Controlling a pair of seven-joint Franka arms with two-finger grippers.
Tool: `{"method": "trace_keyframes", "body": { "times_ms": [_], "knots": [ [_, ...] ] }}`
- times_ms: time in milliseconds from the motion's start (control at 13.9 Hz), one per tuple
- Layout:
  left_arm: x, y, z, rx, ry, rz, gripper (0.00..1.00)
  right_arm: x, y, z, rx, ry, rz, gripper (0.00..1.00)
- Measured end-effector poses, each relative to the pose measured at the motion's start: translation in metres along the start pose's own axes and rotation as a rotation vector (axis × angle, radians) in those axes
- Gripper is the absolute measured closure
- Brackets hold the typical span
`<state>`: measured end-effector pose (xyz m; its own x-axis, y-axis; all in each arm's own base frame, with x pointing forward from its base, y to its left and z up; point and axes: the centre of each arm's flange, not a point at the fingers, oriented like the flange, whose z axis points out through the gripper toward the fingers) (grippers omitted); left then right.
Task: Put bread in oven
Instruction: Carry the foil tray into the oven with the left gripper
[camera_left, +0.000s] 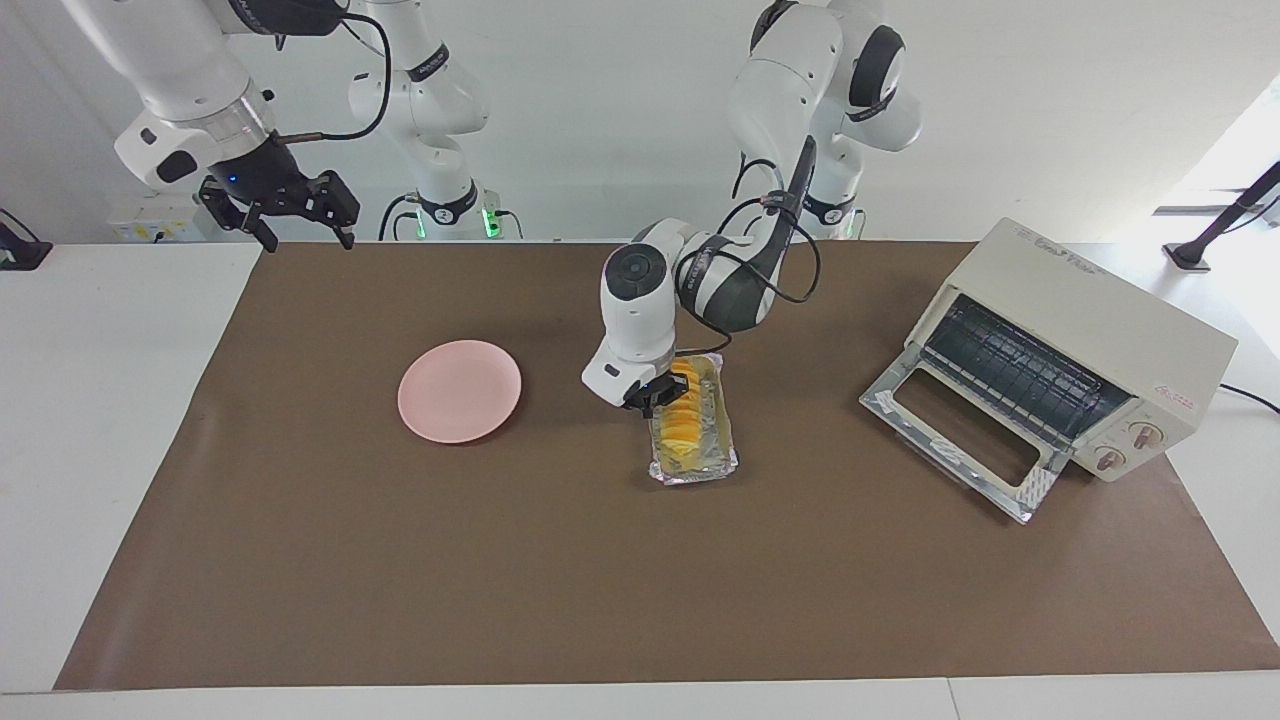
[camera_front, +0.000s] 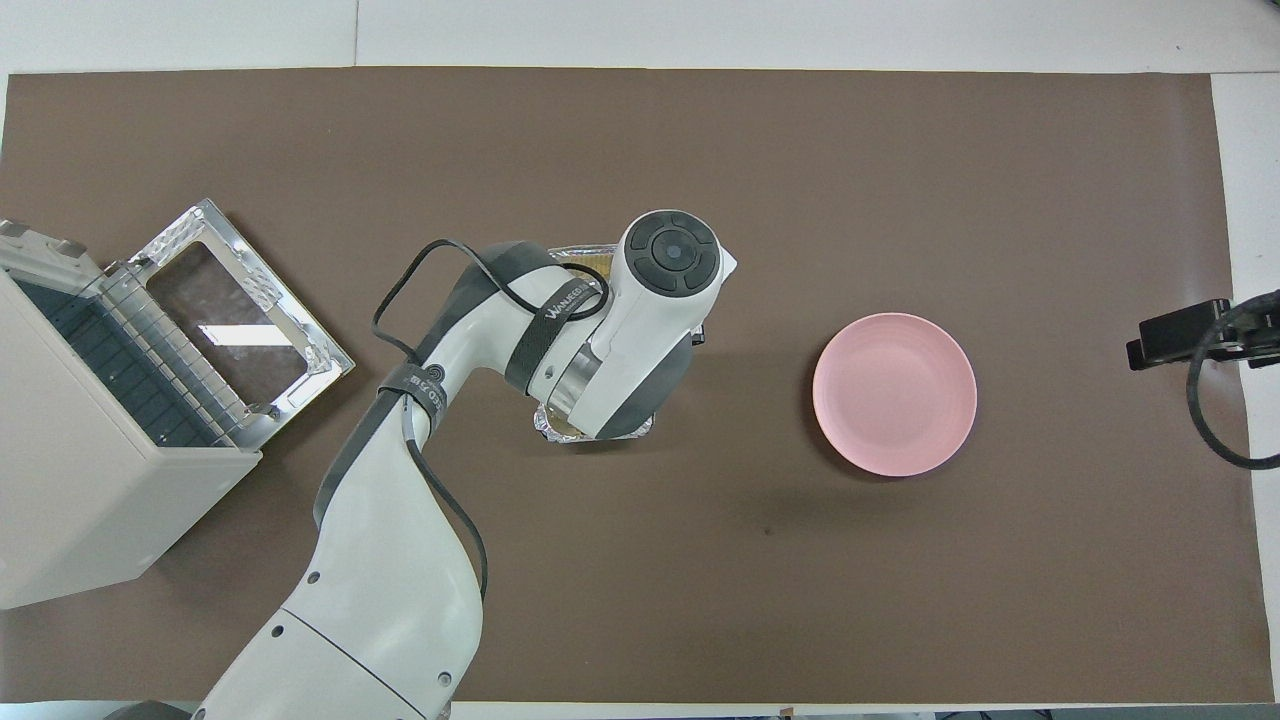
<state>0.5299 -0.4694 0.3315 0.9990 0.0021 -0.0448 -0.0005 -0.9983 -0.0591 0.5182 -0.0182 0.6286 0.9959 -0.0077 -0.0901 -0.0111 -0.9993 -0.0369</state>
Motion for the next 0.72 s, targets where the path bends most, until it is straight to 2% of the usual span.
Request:
{"method": "trace_keyframes", "body": {
  "times_ms": [216,360,576,719],
  "knots": [
    [0.013,-0.019,-0.004,0.04,-0.014,-0.063,0.98,0.0,0.0,0.0,0.0,0.0,0.0,0.0],
    [0.032,-0.046,-0.023,0.082,-0.019,-0.147,0.98,0.0,0.0,0.0,0.0,0.0,0.0,0.0],
    [0.067,-0.101,-0.057,0.137,0.001,-0.309,0.98,0.0,0.0,0.0,0.0,0.0,0.0,0.0],
    [0.089,-0.143,-0.063,0.156,0.002,-0.403,0.98,0.0,0.0,0.0,0.0,0.0,0.0,0.0]
  ]
}}
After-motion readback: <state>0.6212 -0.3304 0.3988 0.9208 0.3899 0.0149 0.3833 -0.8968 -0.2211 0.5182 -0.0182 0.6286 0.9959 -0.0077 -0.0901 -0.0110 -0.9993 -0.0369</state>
